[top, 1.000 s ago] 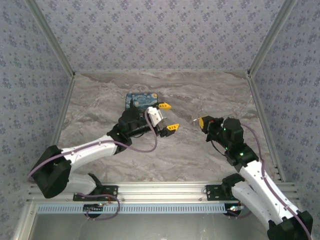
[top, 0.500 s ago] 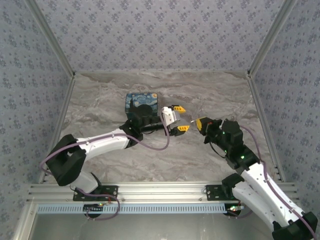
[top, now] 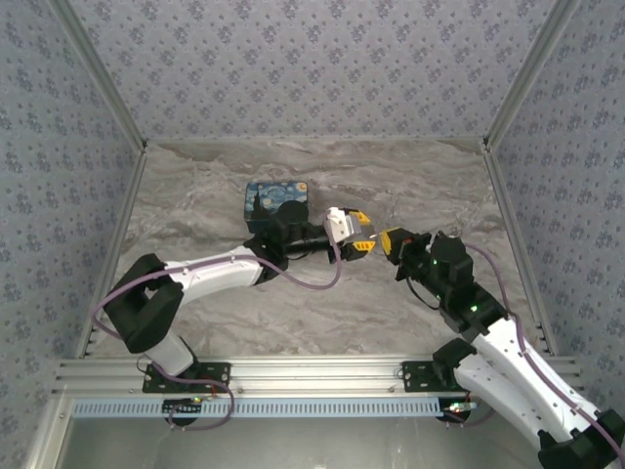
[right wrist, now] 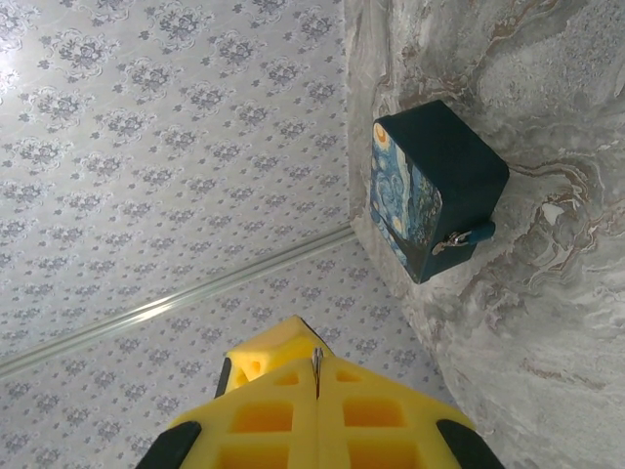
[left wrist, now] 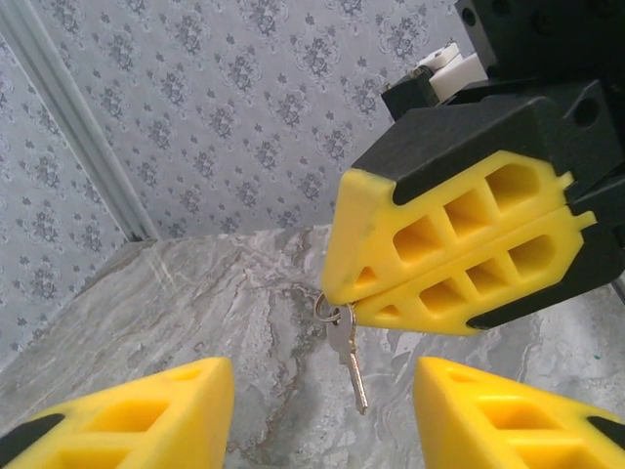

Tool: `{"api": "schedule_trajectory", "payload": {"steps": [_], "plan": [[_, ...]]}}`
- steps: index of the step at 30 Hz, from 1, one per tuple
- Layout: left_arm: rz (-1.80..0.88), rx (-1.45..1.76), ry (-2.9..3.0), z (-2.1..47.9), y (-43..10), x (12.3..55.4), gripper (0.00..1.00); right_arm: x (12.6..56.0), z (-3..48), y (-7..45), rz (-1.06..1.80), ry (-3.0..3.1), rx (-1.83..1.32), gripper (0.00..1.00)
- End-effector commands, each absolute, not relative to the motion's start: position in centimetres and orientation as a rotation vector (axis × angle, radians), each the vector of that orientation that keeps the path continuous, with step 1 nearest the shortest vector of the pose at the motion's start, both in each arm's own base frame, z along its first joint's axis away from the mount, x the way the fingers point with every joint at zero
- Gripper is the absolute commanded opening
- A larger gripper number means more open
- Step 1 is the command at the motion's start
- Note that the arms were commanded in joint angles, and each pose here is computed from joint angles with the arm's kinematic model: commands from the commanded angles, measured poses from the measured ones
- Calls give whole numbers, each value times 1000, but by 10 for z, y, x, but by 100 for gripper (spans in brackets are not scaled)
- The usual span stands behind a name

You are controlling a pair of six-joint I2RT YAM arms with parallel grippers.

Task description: Unlock a padlock with a key

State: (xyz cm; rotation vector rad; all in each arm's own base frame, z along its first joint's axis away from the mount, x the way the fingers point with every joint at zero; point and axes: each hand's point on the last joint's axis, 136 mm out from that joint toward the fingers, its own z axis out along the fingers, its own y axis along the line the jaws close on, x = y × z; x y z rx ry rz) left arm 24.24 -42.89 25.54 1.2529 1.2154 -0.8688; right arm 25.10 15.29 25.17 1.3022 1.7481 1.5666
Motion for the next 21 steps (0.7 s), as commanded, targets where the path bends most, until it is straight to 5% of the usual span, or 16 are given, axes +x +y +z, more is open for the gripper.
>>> {"api": "schedule_trajectory", "payload": {"steps": [1,21], "plan": [[-885,1267,1165,268,-436,239,45,251,267,148,1572,1692,1313,0],[-858,1268,1193,264,-433,242,5,251,263,147,1551,1687,1324,0]]}}
